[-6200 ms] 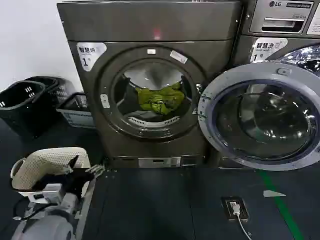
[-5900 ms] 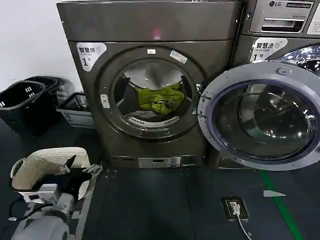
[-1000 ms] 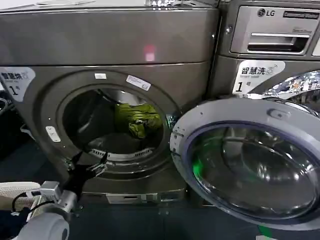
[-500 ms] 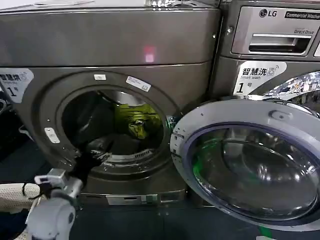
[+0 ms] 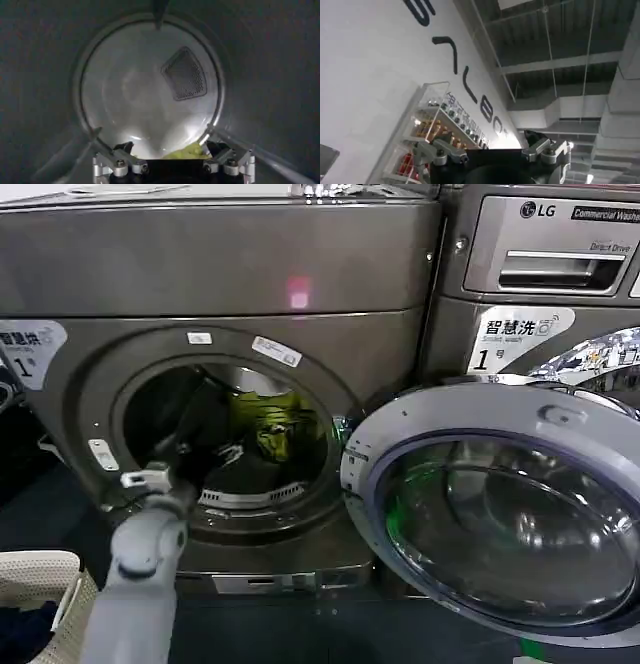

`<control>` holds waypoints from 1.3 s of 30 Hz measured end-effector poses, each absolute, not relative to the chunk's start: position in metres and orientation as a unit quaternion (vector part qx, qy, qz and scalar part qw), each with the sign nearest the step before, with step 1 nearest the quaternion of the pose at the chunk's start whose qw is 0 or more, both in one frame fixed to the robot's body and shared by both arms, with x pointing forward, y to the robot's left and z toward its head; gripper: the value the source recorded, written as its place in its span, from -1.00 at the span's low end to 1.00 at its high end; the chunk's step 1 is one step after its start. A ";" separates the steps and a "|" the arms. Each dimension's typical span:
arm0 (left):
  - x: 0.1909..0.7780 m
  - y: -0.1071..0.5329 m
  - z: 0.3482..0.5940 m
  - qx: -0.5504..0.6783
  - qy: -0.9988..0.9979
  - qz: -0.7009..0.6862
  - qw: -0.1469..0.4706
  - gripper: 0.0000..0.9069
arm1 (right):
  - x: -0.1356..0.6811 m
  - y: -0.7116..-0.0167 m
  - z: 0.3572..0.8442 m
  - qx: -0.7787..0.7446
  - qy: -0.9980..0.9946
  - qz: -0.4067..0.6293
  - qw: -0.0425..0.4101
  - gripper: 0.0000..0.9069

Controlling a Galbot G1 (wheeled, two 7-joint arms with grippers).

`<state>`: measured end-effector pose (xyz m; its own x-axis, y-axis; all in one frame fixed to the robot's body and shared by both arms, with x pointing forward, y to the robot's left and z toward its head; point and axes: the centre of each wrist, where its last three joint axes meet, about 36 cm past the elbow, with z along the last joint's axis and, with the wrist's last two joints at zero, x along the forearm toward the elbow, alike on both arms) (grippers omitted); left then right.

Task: Grasp the clothes from the dryer.

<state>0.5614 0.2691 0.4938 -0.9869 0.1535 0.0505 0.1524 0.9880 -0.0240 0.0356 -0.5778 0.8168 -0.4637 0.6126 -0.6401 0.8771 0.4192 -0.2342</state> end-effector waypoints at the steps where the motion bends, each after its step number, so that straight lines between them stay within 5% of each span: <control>1: 0.569 0.268 0.493 -0.077 -0.997 0.010 0.028 1.00 | 0.036 -0.578 0.816 0.459 0.809 -0.279 0.237 1.00; 39: 0.739 0.274 0.489 -0.096 -0.991 -0.021 0.095 1.00 | 0.046 -0.583 0.812 0.440 0.817 -0.273 0.252 1.00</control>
<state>0.7387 0.2736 0.4886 -0.9633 0.1864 0.1933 0.1946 0.9806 0.0241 0.0463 -0.5829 0.8116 -0.4856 0.5822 -0.6521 0.8574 0.4628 -0.2252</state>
